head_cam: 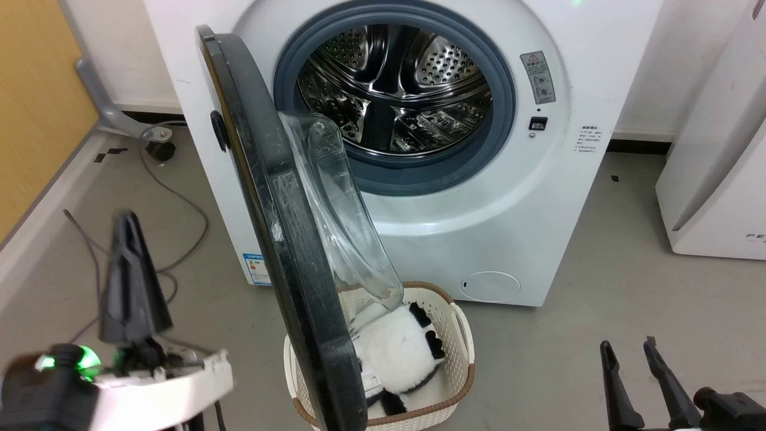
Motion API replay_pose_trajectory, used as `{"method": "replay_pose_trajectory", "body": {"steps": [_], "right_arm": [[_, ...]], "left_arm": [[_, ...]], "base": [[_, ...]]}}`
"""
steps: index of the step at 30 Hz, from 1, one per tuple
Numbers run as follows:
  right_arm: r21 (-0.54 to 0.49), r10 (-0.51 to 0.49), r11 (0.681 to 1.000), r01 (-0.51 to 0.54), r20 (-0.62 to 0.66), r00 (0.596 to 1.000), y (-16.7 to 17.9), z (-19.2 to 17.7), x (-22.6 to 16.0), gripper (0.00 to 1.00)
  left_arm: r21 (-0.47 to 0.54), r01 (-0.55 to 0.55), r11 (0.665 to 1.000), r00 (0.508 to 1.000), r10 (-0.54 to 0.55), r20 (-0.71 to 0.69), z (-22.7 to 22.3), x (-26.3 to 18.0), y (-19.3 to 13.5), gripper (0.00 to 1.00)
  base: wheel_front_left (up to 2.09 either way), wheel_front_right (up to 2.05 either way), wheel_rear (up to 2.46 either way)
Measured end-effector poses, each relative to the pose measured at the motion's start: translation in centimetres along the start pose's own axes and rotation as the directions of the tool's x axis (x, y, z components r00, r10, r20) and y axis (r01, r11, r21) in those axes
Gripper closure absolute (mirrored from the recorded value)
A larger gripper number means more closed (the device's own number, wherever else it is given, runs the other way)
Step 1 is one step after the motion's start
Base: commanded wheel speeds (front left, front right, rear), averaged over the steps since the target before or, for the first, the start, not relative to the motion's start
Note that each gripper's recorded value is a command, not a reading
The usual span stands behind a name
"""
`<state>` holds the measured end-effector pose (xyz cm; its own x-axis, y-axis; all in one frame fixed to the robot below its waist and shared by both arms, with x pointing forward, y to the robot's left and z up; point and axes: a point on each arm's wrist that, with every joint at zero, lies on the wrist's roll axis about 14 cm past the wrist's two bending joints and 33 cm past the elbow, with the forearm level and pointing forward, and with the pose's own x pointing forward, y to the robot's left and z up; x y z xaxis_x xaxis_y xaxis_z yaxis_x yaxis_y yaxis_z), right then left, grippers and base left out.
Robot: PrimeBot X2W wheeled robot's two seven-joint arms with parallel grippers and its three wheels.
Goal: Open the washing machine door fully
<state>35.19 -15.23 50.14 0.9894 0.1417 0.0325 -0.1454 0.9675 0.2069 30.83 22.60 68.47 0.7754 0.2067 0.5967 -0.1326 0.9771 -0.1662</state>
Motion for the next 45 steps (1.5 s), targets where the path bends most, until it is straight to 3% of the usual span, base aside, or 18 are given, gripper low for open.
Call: {"method": "replay_pose_trajectory", "body": {"steps": [5, 12, 19, 22, 24, 29, 34, 45], "right_arm": [[0.011, -0.005, 1.000, 0.006, -0.006, 1.000, -0.1, -0.2, -0.1, 0.00], [0.039, -0.007, 0.999, 0.007, -0.017, 1.000, 0.0, -0.8, -0.3, 0.00], [0.076, -0.003, 0.997, 0.006, -0.040, 0.999, 0.3, -1.8, -0.3, 0.00], [0.083, 0.003, 0.997, 0.002, -0.052, 0.999, 0.5, -2.2, -0.3, 0.00], [0.084, 0.008, 0.996, -0.003, -0.064, 0.998, 0.7, -2.7, -0.2, 0.00], [0.093, 0.013, 0.996, -0.006, -0.074, 0.997, 0.9, -3.0, -0.1, 0.00], [0.100, 0.017, 0.995, -0.009, -0.076, 0.997, 1.0, -3.2, 0.0, 0.00], [0.106, 0.075, 0.992, -0.064, -0.104, 0.992, 2.8, -4.1, 1.0, 0.00]], "left_arm": [[-0.021, 0.037, 0.999, 0.989, -0.034, 0.147, 4.1, 1.7, -1.4, 1.00], [-0.076, 0.197, 0.977, 0.965, -0.180, 0.189, 5.2, 1.5, -6.1, 1.00], [-0.140, 0.347, 0.927, 0.938, -0.346, 0.031, 1.8, -0.5, -11.3, 1.00], [-0.184, 0.396, 0.900, 0.909, -0.412, -0.058, 0.2, -2.1, -13.3, 1.00], [-0.226, 0.412, 0.883, 0.870, -0.455, -0.192, -2.5, -4.2, -14.6, 1.00], [-0.255, 0.382, 0.888, 0.789, -0.457, -0.410, -7.1, -7.6, -14.5, 1.00], [-0.254, 0.347, 0.903, 0.728, -0.430, -0.533, -9.8, -9.8, -13.4, 1.00], [-0.197, 0.278, 0.940, 0.721, -0.340, -0.603, -11.1, -10.9, -10.5, 1.00]], "base": [[0.00, 0.00, 0.00], [0.00, 0.00, 0.00], [0.00, 0.00, 0.00], [0.00, 0.00, 0.00], [0.00, 0.00, 0.00], [0.00, 0.00, 0.00], [0.00, 0.00, 0.00], [0.00, 0.00, 0.00]]}}
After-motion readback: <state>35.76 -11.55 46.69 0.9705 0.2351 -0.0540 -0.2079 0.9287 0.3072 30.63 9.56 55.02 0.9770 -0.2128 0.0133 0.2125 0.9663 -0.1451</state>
